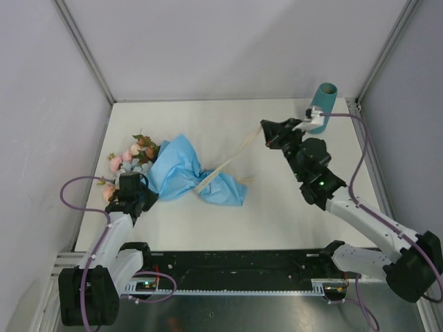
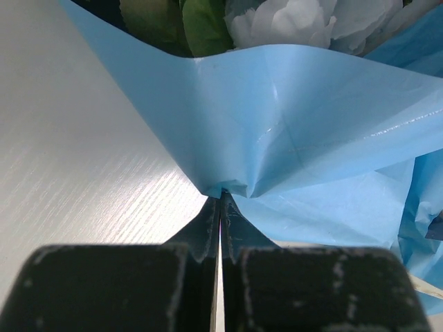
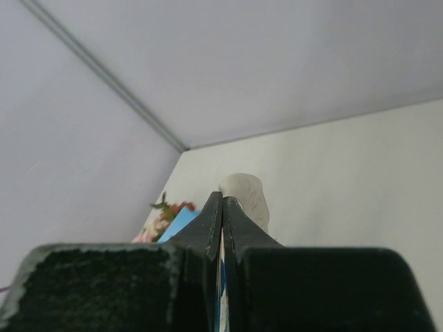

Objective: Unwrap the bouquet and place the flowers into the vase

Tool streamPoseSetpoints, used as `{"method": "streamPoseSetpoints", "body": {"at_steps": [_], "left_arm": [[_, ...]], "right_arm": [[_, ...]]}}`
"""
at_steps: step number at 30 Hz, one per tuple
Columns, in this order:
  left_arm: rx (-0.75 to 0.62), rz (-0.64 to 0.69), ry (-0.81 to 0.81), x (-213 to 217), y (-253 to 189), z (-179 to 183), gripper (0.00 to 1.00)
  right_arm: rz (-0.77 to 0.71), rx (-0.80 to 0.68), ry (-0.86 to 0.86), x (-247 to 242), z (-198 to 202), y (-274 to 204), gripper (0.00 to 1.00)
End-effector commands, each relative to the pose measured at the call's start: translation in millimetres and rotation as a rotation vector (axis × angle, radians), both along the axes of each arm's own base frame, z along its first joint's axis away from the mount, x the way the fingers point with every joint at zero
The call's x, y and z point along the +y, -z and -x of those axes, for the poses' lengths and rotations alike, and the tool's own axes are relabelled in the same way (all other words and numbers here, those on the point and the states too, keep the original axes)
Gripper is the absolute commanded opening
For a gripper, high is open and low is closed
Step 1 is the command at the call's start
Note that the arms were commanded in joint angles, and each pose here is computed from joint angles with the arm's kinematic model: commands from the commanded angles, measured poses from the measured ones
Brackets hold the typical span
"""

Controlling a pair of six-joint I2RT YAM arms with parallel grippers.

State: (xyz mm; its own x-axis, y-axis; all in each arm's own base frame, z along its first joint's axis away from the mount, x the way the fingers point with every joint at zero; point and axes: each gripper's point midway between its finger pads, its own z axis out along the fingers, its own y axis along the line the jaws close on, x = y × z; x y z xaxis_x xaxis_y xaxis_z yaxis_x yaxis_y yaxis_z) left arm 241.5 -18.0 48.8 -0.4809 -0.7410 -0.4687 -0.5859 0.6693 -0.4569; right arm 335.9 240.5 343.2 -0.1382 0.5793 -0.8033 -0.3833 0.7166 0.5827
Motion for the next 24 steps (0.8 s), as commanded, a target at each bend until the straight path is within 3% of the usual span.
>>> {"method": "streamPoseSetpoints", "body": {"at_steps": [1, 9, 24], "left_arm": [[-0.074, -0.028, -0.006, 4.1, -24.7, -14.0, 0.0], [-0.082, -0.025, -0.012, 4.1, -26.6, -13.5, 0.0], [-0.118, -0.001, -0.017, 1.1, -34.6, -14.2, 0.0]], "right_arm": [[0.022, -0.106, 0.107, -44.1, 4.6, -52.6, 0.0], [0.059, -0.272, 0.273, -111.5, 20.5, -136.3, 0.0], [0.202, -0.505, 0.511, -196.8, 34.2, -242.0, 0.0]]}}
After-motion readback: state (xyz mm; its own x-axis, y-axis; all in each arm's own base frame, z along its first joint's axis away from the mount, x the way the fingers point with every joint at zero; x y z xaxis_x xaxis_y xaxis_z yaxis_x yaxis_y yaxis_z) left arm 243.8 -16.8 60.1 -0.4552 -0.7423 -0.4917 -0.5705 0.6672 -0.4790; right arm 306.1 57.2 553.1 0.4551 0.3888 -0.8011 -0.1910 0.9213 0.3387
